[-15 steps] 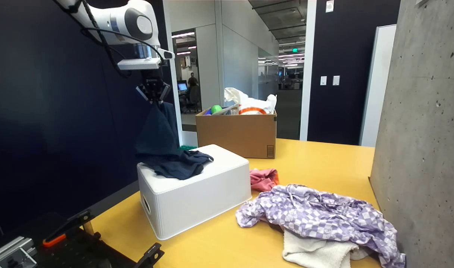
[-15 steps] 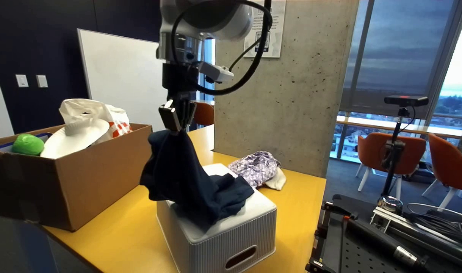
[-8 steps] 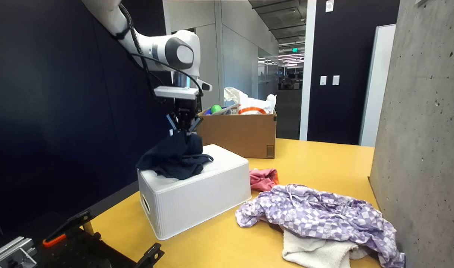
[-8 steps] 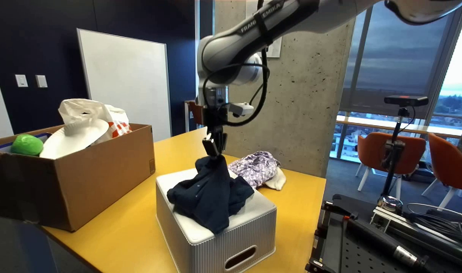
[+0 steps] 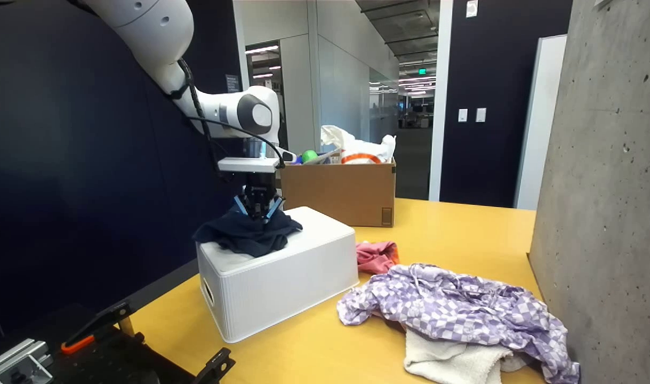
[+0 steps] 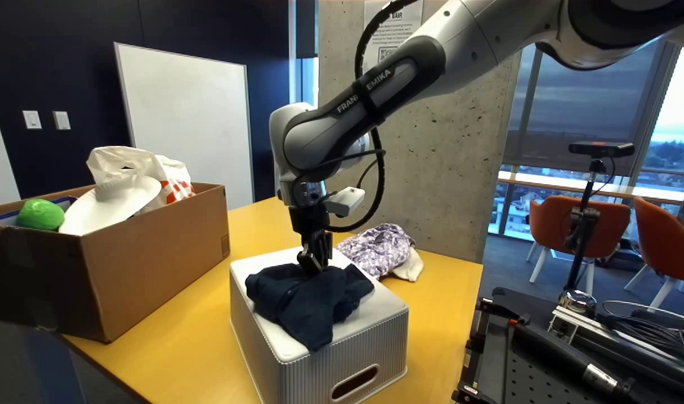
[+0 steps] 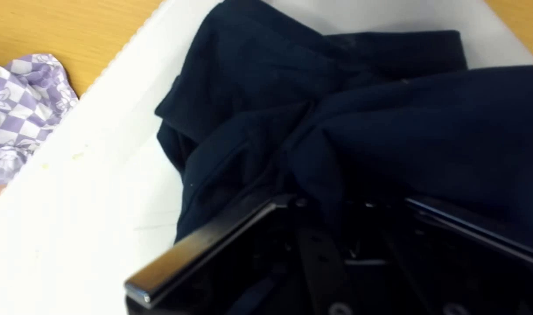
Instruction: Fold the blue cloth and remove it from the basket, then use the purple cloth to cover the basket
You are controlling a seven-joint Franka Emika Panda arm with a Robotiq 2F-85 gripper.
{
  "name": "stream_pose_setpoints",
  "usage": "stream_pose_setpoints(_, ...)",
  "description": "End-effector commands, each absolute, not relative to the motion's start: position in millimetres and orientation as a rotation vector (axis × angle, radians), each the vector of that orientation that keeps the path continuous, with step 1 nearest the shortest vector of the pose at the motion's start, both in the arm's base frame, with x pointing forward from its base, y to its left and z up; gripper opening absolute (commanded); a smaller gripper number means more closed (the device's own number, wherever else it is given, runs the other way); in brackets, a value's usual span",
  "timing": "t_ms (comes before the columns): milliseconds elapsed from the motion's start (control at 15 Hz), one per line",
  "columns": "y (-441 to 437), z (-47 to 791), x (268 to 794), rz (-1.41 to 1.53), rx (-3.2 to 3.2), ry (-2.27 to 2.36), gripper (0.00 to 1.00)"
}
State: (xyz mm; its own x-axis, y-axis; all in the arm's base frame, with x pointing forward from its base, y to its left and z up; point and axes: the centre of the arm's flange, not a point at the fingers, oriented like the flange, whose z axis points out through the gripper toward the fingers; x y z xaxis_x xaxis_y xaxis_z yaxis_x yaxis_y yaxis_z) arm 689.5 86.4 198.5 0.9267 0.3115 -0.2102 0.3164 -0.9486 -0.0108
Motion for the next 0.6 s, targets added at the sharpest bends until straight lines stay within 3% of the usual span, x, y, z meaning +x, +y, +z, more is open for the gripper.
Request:
stream_pose_setpoints(0,120,252,662,-0.337,2.933,0.483,0.48)
stream_pose_setpoints(400,145,277,662,-0.354,2.889,0.418,0.93)
stream_pose_setpoints(533,134,262,667,-0.375,2.888,0.384,1.00)
